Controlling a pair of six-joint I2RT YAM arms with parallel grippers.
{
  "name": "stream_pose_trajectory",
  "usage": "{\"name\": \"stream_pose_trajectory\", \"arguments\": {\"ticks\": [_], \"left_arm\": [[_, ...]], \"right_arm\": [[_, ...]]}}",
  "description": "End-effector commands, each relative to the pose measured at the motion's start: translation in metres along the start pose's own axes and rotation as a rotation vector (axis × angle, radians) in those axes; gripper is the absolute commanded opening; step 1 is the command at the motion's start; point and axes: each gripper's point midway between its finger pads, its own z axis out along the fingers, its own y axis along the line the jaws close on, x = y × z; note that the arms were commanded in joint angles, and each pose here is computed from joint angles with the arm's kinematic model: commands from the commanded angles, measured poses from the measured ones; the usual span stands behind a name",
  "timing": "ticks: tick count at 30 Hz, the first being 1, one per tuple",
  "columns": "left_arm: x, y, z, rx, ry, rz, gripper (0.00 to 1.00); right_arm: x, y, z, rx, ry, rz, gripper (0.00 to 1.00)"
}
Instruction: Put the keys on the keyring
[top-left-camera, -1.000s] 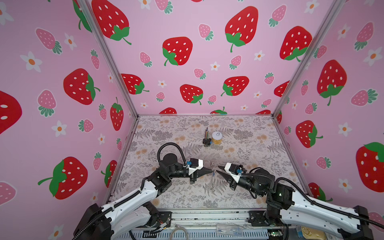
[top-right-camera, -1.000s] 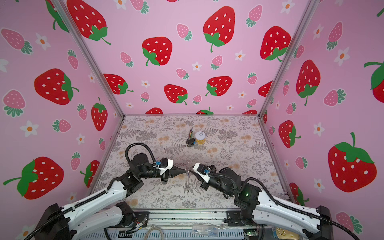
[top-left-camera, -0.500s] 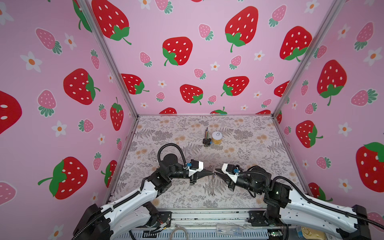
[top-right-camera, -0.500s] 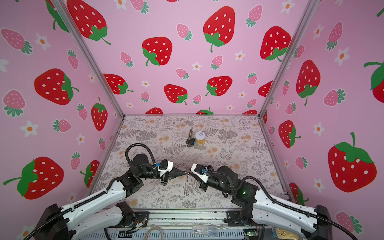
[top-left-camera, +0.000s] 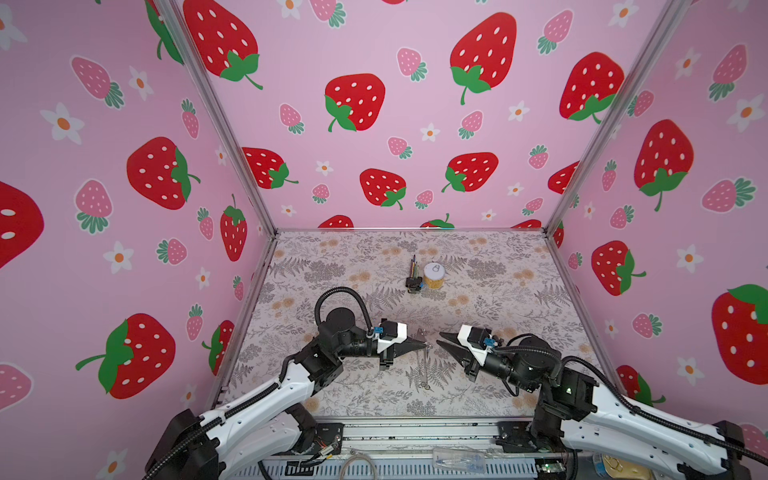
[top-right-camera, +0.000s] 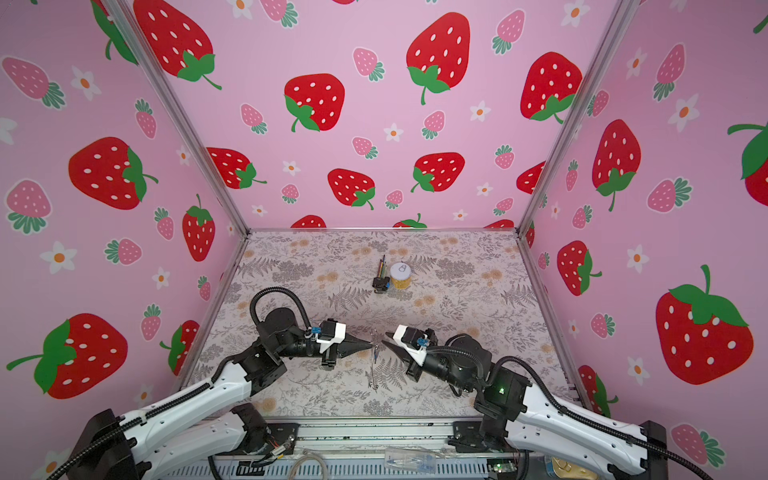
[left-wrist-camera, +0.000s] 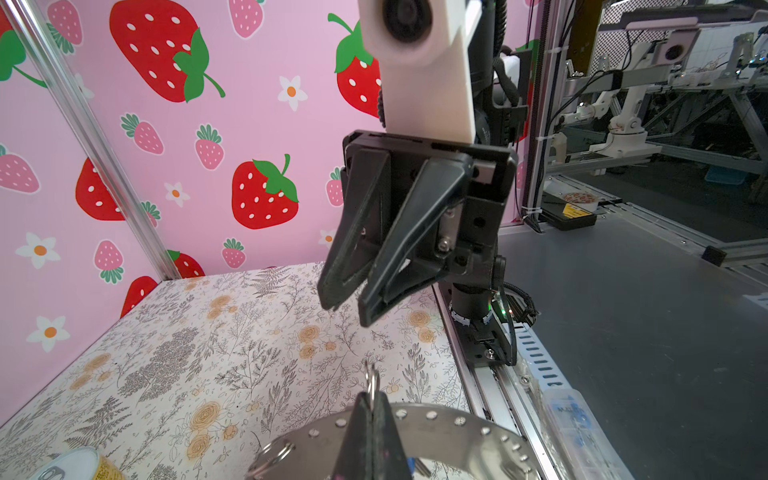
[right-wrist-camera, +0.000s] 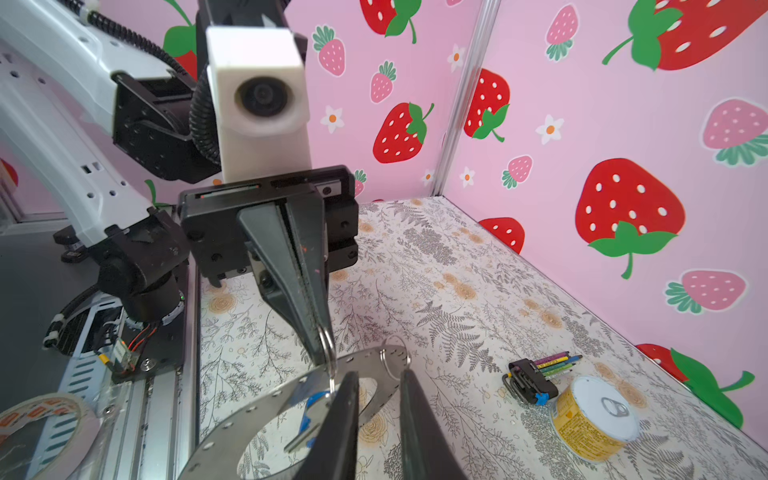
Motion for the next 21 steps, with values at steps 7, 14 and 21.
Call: {"name": "stream_pose_trajectory", "arguments": {"ticks": [7, 14, 21], "left_arm": [[-0.0284, 0.0037, 0.0003, 0.002, -0.05, 0.07, 0.0], [-0.0283, 0.0014, 0.0013, 0.019, -0.05, 0.066, 0.0], [-0.0292, -0.0026, 0.0019, 0.042, -0.056, 0.068, 0.0]], "right_arm": [[-0.0065, 0.0149, 0.0115, -0.095, -0.007, -0.013, 0.21], [-0.0107, 0.0165, 0.0116, -0.105, -0.026, -0.017, 0.21], [-0.0123, 0.0144, 0.0097, -0.095, -0.031, -0.017, 0.23]]}}
